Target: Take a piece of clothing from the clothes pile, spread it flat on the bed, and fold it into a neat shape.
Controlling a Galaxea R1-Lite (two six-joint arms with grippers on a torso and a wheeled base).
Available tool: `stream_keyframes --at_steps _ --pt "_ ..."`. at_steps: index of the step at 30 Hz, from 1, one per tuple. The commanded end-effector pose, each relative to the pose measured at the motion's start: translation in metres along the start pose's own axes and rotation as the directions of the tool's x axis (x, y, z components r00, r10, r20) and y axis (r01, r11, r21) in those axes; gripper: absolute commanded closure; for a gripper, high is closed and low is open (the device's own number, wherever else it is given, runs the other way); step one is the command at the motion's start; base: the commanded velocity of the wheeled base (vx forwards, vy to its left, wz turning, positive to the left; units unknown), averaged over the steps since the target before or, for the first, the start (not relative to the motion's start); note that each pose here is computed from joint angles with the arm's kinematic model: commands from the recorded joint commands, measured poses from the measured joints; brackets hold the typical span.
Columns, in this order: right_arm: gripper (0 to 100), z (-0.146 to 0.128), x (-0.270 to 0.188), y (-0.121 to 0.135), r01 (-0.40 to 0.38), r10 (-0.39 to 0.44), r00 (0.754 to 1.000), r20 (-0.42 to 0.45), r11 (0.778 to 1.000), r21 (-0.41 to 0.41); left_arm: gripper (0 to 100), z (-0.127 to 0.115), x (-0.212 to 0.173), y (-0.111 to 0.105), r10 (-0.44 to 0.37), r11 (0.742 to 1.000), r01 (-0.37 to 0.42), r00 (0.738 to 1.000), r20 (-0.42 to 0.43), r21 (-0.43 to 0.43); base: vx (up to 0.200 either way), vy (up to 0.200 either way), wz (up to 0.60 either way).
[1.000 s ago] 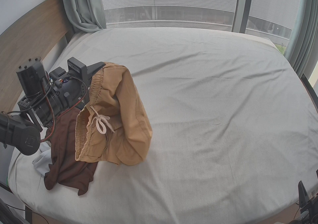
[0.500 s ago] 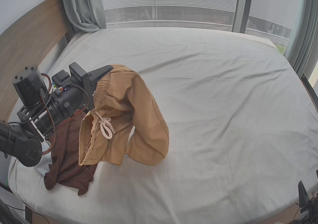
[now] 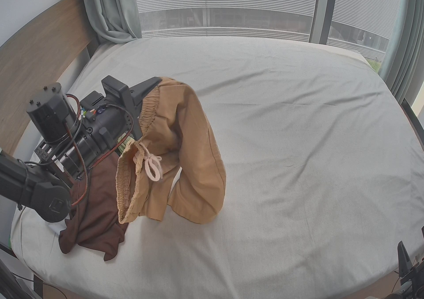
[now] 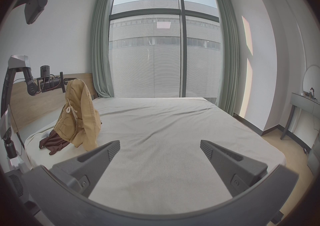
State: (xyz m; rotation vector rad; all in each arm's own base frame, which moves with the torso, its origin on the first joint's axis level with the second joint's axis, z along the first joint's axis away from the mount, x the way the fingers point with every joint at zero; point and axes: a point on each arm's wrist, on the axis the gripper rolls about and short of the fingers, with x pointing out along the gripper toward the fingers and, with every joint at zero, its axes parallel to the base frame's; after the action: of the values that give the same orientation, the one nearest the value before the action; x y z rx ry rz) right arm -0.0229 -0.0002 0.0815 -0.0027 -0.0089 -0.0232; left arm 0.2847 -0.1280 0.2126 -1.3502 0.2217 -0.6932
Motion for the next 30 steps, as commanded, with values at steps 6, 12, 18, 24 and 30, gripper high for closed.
stream_keyframes --at_steps 6,12,18,24,30 --pt "0 -0.005 0.0 0.0 -0.002 0.002 1.0 -0.001 1.0 0.0 100 -0.027 0.02 -0.007 -0.055 0.992 0.047 0.996 -0.067 -0.115 0.0 0.0 0.0" --pt "0 -0.005 0.0 0.0 -0.002 0.002 1.0 -0.001 1.0 0.0 100 -0.041 0.026 -0.021 -0.112 0.971 0.082 0.986 -0.127 -0.223 0.0 0.0 0.0" --pt "0 -0.005 0.0 0.0 -0.002 0.002 1.0 -0.003 1.0 0.0 100 -0.053 0.029 -0.025 -0.143 0.953 0.078 0.968 -0.206 -0.293 0.0 0.0 0.0" --pt "0 -0.005 0.0 0.0 -0.002 0.002 1.0 -0.003 1.0 0.0 100 -0.069 0.035 -0.023 -0.145 0.949 0.064 0.957 -0.25 -0.309 0.0 0.0 0.0" --pt "0 -0.005 0.0 0.0 -0.002 0.002 1.0 -0.003 1.0 0.0 100 -0.085 0.044 -0.023 -0.159 0.945 0.06 0.944 -0.29 -0.322 0.0 0.0 0.0"
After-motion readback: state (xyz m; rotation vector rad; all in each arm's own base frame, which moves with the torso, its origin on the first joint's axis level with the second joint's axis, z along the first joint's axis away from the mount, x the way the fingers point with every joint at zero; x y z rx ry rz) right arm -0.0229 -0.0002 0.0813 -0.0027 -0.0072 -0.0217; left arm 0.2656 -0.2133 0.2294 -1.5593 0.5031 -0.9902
